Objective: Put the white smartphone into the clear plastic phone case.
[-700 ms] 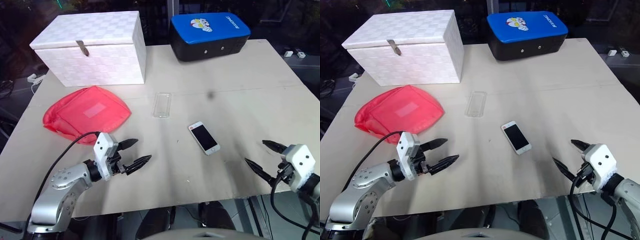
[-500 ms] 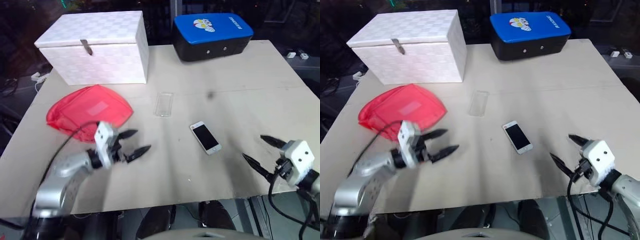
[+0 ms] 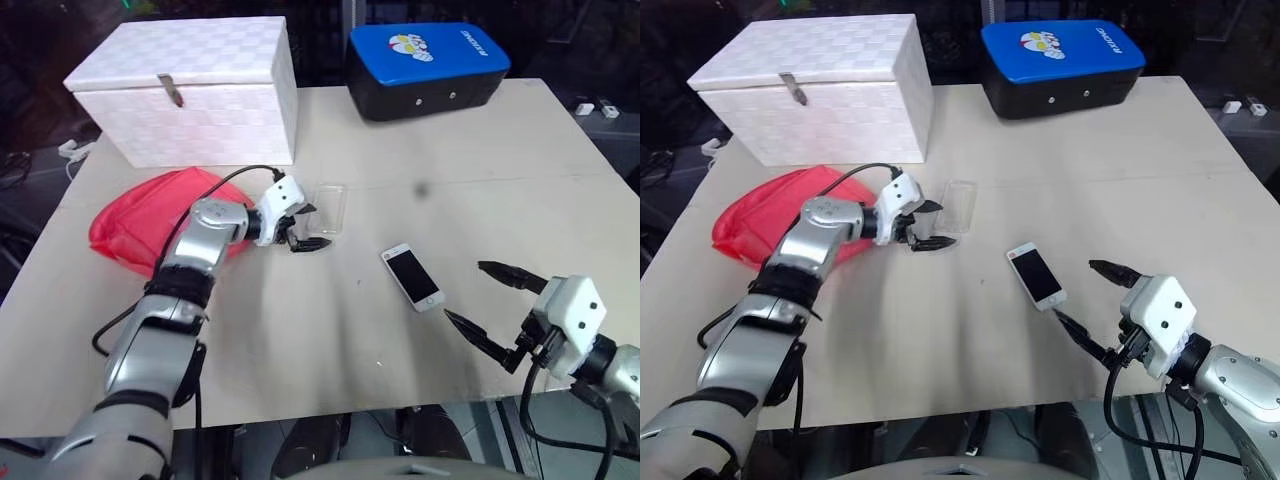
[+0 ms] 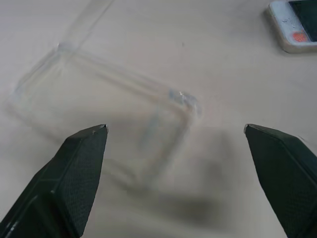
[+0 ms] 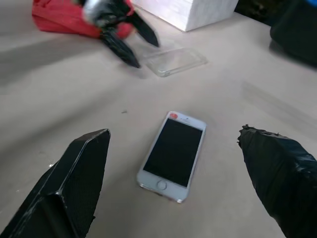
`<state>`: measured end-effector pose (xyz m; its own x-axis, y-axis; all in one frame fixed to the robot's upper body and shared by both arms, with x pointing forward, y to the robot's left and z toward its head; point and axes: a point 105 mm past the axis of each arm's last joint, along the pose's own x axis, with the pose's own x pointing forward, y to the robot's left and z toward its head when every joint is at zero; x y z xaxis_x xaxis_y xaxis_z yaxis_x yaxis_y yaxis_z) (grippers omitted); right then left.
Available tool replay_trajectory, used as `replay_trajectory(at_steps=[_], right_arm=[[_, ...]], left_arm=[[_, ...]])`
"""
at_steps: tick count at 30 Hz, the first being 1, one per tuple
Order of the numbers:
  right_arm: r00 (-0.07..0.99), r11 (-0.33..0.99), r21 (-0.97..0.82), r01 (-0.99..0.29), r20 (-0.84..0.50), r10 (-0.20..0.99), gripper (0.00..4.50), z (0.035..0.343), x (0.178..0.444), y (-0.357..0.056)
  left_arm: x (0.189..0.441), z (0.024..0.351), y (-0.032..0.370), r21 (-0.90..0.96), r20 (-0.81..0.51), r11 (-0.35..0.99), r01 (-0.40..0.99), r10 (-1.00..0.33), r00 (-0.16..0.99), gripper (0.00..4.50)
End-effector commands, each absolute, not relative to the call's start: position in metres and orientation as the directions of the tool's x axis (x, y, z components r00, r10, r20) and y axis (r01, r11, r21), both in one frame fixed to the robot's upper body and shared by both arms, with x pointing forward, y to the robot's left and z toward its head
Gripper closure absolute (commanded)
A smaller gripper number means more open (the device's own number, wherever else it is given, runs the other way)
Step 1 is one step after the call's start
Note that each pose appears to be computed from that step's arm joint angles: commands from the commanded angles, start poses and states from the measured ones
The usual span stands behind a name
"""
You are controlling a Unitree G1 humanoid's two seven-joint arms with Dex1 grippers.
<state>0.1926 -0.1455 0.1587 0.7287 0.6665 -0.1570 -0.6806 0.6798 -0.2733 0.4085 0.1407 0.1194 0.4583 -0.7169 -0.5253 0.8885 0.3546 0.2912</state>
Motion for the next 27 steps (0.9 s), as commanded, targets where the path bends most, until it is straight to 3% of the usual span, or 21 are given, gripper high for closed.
replay_trajectory(at_steps=[1,8,11,17,24,27], right_arm=[[0.739,0.68,-0.316,-0.662,-0.119,0.663,0.0,0.168,0.185,-0.137],[0.772,0.717,-0.313,-0.623,-0.097,0.629,0.0,0.162,0.18,-0.135],[0.779,0.725,-0.311,-0.614,-0.092,0.62,0.0,0.16,0.18,-0.133],[0.762,0.713,-0.298,-0.635,-0.092,0.64,0.0,0.157,0.184,-0.127],[0.733,0.685,-0.288,-0.669,-0.098,0.674,0.0,0.154,0.193,-0.127],[0.718,0.673,-0.276,-0.686,-0.104,0.688,0.0,0.152,0.193,-0.125]], left_arm=[[0.412,0.11,0.149,0.304,-0.612,0.315,0.899,-0.658,0.438,1.73],[0.403,0.111,0.147,0.075,-0.654,0.337,0.938,-0.694,0.301,4.41],[0.398,0.134,0.132,-0.194,-0.574,0.465,0.864,-0.768,0.285,4.47],[0.372,0.171,0.112,-0.336,-0.545,0.672,0.661,-0.711,0.446,4.47],[0.341,0.148,0.074,-0.364,-0.57,0.71,0.602,-0.681,0.459,4.47],[0.338,0.136,0.069,-0.383,-0.544,0.675,0.631,-0.717,0.437,3.58]])
